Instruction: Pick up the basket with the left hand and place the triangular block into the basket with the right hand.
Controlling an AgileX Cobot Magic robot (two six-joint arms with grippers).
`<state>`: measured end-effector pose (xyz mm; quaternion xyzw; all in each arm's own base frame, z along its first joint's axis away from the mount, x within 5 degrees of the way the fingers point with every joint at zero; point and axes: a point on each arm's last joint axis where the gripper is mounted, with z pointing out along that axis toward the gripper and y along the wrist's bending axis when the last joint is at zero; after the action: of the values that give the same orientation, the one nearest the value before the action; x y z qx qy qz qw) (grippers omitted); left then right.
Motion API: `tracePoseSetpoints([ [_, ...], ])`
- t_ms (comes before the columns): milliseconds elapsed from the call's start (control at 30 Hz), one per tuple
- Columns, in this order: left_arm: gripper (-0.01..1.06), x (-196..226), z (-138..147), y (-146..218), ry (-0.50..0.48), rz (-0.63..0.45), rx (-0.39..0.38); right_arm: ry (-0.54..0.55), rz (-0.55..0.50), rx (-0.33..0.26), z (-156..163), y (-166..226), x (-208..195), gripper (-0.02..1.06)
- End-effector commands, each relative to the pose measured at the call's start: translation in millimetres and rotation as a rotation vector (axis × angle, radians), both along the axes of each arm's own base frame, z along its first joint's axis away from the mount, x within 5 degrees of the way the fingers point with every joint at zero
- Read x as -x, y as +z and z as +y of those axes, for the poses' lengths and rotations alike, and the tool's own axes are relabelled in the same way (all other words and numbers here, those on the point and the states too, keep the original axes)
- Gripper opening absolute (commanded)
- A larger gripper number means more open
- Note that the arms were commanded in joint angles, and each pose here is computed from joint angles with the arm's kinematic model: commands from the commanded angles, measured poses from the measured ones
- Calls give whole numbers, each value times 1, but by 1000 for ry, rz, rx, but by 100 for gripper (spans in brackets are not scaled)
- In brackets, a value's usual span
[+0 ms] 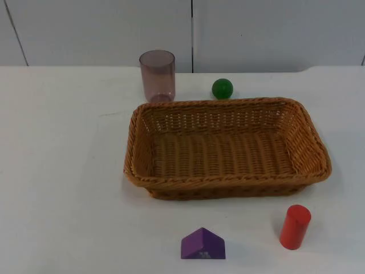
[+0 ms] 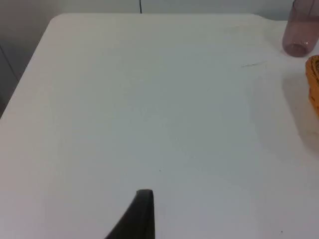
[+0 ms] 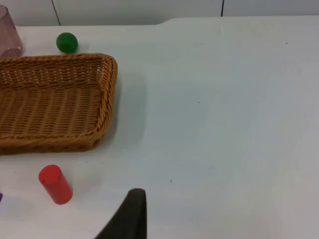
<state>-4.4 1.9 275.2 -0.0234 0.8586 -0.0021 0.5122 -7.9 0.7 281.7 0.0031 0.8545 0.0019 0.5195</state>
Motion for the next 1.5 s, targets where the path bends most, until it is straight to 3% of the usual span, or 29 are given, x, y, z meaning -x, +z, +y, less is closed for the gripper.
tracePoseSetpoints([
  [0, 105, 1, 0, 5, 5, -35, -1, -4, 2, -4, 0, 3, -3, 105],
  [200, 105, -13, -2, 20, -15, -31, 30, -5, 21, -4, 0, 25, -21, 105],
  [600, 105, -109, -9, 33, -30, 242, 124, -8, 151, -2, -2, 46, -101, 105],
  [733, 105, -150, -9, 21, -21, 343, 136, -10, 254, 4, -3, 33, -137, 105],
  [1067, 105, -186, -9, -5, -19, 450, 126, -9, 421, 3, -3, 7, -171, 105],
  [1233, 105, -204, -11, -20, -29, 493, 157, -9, 431, -6, -2, 5, -173, 105],
  [1467, 105, -249, -27, -43, -158, 561, 276, -9, 424, -8, -2, 6, -174, 105],
])
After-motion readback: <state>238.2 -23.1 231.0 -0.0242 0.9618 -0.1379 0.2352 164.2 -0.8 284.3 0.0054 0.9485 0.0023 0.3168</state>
